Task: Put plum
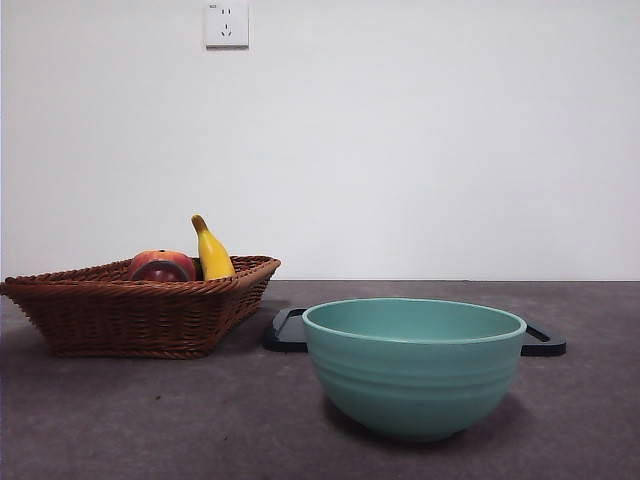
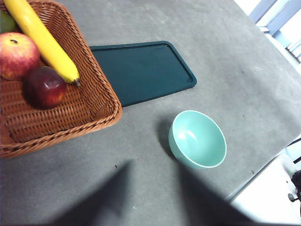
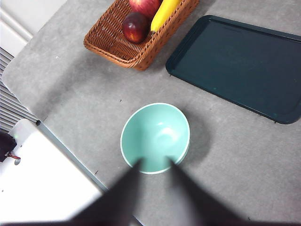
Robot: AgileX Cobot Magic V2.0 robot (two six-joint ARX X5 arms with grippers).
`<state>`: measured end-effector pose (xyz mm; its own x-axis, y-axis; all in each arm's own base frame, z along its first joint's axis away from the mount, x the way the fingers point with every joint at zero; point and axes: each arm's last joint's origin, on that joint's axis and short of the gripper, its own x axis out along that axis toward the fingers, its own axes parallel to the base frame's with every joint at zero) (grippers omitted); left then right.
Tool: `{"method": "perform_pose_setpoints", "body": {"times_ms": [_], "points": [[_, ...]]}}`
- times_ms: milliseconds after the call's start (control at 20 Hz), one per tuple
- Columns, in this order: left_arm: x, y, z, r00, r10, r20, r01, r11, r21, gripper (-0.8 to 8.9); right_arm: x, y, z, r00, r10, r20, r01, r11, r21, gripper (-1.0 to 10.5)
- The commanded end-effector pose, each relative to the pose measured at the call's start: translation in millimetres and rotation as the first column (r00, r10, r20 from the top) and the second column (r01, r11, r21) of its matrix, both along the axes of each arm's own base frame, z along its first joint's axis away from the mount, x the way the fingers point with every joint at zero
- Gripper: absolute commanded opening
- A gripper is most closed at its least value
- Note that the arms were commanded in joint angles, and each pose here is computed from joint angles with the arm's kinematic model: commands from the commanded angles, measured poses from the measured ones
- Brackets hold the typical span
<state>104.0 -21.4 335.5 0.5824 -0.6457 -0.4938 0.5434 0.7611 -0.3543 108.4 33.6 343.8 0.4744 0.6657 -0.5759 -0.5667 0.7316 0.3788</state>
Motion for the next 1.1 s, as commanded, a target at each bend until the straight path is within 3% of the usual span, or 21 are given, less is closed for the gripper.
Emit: {"method": "perform_pose_setpoints", "body": {"times_ms": [50, 400, 650, 1100], "points": [[0, 0, 6, 0.999, -0.002, 0.035, 0.002, 1.0, 0.013, 3.82, 1, 0, 5, 1.0, 0.006, 0.025, -0.006, 1.0, 0.001, 3.7], [7, 1, 4, 0.998, 0.055, 0.022, -0.056, 0.997, 0.053, 4.15, 1, 0, 5, 1.0, 0.002, 0.02, -0.002, 1.0, 0.005, 3.8], [40, -4, 5, 0.997, 0.072, 0.042, -0.073, 0.997, 0.024, 4.14, 1, 0, 5, 1.0, 0.001, 0.02, -0.001, 1.0, 0.006, 3.8], [133, -42, -5, 0.987, 0.161, -0.003, -0.155, 0.958, 0.24, 4.09, 1, 1, 6, 1.0, -0.004, 0.019, 0.003, 1.0, 0.012, 3.8]]}}
